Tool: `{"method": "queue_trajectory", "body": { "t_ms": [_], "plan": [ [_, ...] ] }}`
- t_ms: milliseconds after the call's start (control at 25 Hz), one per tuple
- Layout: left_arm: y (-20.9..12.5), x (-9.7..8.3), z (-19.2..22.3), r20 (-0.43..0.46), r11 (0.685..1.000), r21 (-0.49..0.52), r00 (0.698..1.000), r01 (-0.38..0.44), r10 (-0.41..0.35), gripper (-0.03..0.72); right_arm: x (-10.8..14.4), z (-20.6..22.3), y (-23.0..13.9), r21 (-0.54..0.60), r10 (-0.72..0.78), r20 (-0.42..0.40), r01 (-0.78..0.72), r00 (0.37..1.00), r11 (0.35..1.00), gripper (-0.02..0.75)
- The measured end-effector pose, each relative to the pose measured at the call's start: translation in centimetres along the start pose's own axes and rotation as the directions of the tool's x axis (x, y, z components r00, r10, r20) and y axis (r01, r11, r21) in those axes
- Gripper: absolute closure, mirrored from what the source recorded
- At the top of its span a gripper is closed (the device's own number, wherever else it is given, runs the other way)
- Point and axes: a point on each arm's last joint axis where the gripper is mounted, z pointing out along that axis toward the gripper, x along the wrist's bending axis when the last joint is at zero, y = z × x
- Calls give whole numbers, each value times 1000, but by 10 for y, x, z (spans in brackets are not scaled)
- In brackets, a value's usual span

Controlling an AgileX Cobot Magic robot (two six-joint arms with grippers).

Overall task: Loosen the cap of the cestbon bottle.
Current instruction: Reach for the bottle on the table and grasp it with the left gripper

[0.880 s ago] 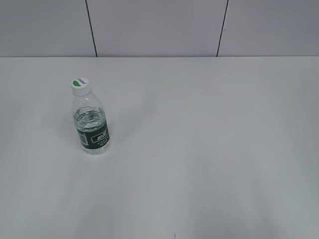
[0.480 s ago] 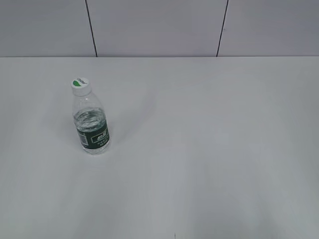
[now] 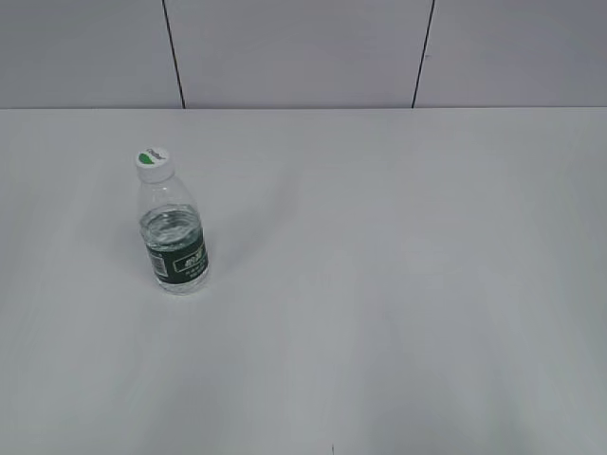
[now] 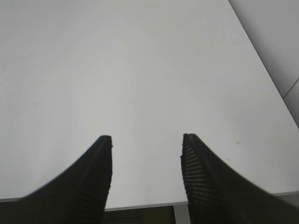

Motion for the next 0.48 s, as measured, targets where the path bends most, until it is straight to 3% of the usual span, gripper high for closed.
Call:
{"method": "queue_trajectory", "body": {
  "t_ms": [480],
  "plan": [
    [1,1,0,-6,1000,-13,1000,-4,3,305,0,0,0,0,0,0,0,1000,1000,365]
  ]
}}
